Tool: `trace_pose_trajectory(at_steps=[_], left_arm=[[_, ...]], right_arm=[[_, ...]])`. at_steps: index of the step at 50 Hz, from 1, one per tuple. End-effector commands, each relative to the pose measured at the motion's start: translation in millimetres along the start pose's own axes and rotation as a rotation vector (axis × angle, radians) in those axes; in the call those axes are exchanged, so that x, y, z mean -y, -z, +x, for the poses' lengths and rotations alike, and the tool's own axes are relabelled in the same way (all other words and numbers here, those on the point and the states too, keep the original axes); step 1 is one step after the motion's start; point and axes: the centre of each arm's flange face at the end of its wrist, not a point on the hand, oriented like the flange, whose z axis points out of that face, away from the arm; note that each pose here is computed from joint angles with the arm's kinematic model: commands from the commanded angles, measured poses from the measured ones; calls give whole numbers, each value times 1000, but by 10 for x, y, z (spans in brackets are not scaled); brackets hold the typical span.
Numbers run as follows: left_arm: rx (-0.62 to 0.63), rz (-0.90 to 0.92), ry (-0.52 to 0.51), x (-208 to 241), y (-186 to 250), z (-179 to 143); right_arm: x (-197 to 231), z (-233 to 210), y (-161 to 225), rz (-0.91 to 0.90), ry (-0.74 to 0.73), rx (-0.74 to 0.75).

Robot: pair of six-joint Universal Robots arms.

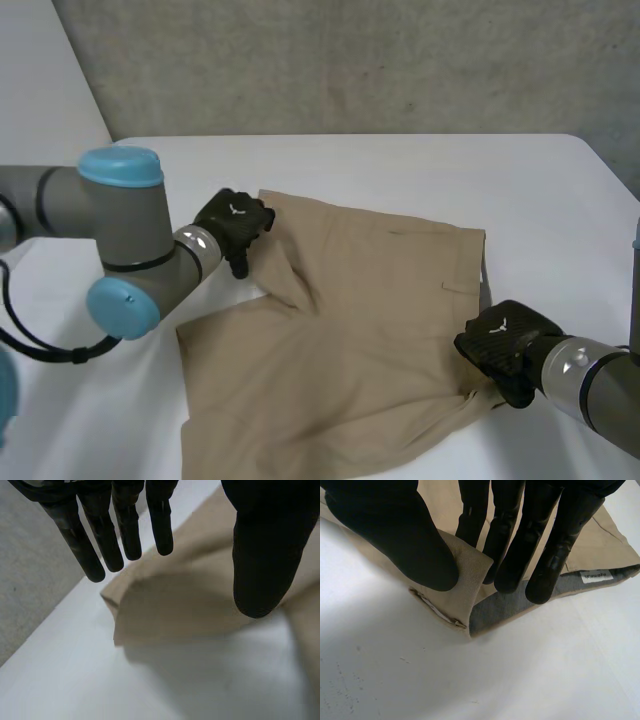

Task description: Fold the shorts.

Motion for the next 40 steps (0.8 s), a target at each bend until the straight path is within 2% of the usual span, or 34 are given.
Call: trace_pose_trajectory(at_steps=[1,11,20,31,40], left_arm=[[14,-40,-85,-216,-231,-17],[-23,-179,-71,-437,-28,124],[56,-313,-65,-529,331,33],[57,-169,-88,-68,508,111],[80,-112,-94,11,451,107]], right_arm=[[-7,7,-15,0,-3,-1],[-3,61,-65,15,-2,-28],[6,43,-64,17,2,-25],[2,27,-62,16,2,-21],[-7,39,-71,16,-2,-28]])
